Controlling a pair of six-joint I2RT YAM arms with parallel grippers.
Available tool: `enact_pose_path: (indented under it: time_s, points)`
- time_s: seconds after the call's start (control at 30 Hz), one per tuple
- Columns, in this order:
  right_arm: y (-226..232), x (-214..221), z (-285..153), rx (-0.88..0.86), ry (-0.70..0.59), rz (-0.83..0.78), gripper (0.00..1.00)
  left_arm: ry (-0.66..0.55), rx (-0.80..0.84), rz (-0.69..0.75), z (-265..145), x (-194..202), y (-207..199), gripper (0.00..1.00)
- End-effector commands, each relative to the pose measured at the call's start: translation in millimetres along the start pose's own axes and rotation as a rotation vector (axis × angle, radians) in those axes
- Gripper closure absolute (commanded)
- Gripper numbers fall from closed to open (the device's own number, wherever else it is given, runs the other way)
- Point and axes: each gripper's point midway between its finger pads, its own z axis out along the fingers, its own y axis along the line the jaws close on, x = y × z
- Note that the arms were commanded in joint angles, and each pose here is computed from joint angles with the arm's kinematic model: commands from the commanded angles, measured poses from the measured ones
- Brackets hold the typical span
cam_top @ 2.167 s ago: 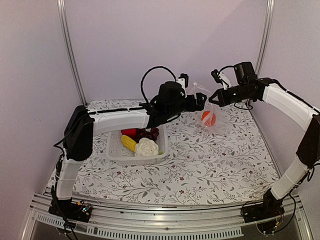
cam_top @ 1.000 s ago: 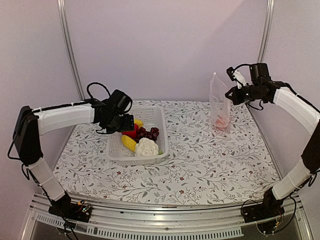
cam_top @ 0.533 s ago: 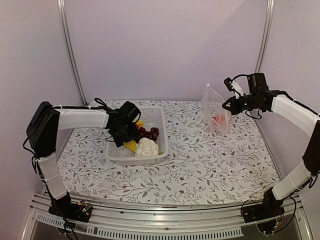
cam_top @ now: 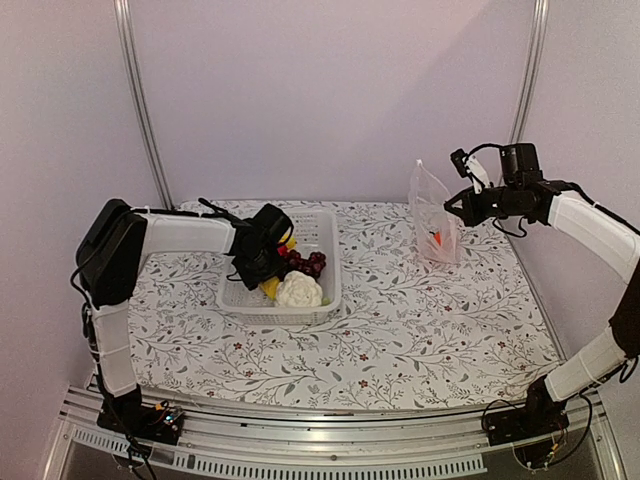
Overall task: Place the food in the zip-top bag and seal the zipper
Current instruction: Pick up the fake fruit from the bin, then place the fake fruit in the zipper food storage bag.
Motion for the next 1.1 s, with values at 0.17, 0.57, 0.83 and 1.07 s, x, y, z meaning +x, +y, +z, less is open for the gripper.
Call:
enact_pose_path:
  time_s: [0.17, 0.57, 0.83, 1.07]
  points:
    - [-1, -9, -8, 0.028, -0.021, -0.021, 1.00, -0.230, 0.047, 0.076, -55, -55, 0, 0.62]
    - [-9, -21, -18, 0.082, 0.029, -0.049, 1.00, -0.552, 0.489, 0.321, -187, -102, -100, 0.70]
    - [2, -37, -20, 0.057, 0.022, -0.063, 1.00, -0.836, 0.954, 0.554, -344, -58, -190, 0.70]
    - [23, -51, -12, -0.002, 0.033, -0.090, 1.00, -0.959, 1.176, 0.638, -416, -4, -226, 0.70]
